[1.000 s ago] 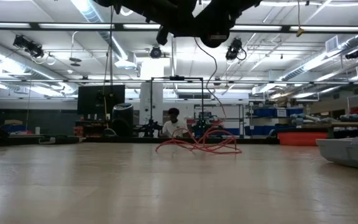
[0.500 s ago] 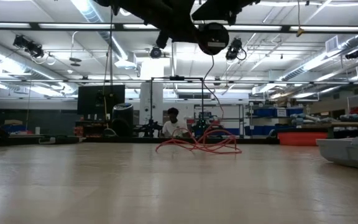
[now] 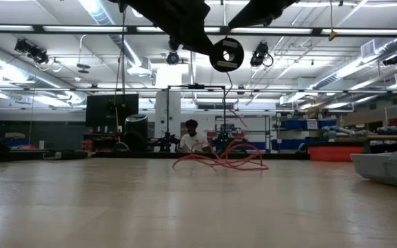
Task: Coil cords
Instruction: Coil the wire
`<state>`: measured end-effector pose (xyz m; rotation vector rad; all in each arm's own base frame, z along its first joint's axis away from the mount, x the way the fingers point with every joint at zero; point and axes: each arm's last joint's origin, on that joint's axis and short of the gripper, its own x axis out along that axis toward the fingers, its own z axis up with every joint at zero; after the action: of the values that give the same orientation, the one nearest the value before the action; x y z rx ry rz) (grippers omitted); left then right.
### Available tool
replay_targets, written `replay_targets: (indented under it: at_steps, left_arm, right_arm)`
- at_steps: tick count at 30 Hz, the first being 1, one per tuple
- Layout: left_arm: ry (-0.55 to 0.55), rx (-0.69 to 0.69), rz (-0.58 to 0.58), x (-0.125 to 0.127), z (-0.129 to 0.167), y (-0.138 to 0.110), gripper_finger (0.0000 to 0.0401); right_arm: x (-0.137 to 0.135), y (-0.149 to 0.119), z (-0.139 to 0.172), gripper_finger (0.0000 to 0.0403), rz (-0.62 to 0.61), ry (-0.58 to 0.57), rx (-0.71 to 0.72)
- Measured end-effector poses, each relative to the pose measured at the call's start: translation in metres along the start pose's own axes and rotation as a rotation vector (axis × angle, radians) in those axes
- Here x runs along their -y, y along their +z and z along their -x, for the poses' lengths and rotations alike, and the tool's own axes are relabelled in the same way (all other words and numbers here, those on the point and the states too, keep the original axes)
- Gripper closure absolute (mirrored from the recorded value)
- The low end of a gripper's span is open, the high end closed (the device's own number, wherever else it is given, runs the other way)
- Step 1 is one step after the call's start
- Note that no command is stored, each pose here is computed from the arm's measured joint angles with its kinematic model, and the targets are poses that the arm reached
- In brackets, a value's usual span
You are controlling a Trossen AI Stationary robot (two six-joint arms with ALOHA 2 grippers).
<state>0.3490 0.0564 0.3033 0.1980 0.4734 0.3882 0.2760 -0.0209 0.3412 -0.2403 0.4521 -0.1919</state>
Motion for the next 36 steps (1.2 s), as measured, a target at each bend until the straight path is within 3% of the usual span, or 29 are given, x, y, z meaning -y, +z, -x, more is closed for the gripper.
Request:
replay_targets:
  at_steps: [6,15,23,36]
  left_arm:
    - [0.034,-0.015,-0.041,-0.001,0.0,-0.001,0.0401]
    - [0.054,0.026,-0.027,-0.002,0.0,0.004,0.0401]
    - [0.07,0.13,0.014,-0.004,0.001,0.014,0.0401]
    - [0.065,0.068,-0.012,-0.003,0.0,0.007,0.0401]
  right_arm:
    - [0.003,-0.002,0.0,0.0403,0.075,-0.085,-0.039]
    - [0.001,0.007,0.0,0.0403,0.075,0.048,0.087]
    - [0.0,0.012,0.001,0.0403,0.007,0.073,0.138]
    - [-0.001,0.004,0.001,0.0403,0.061,0.091,0.059]
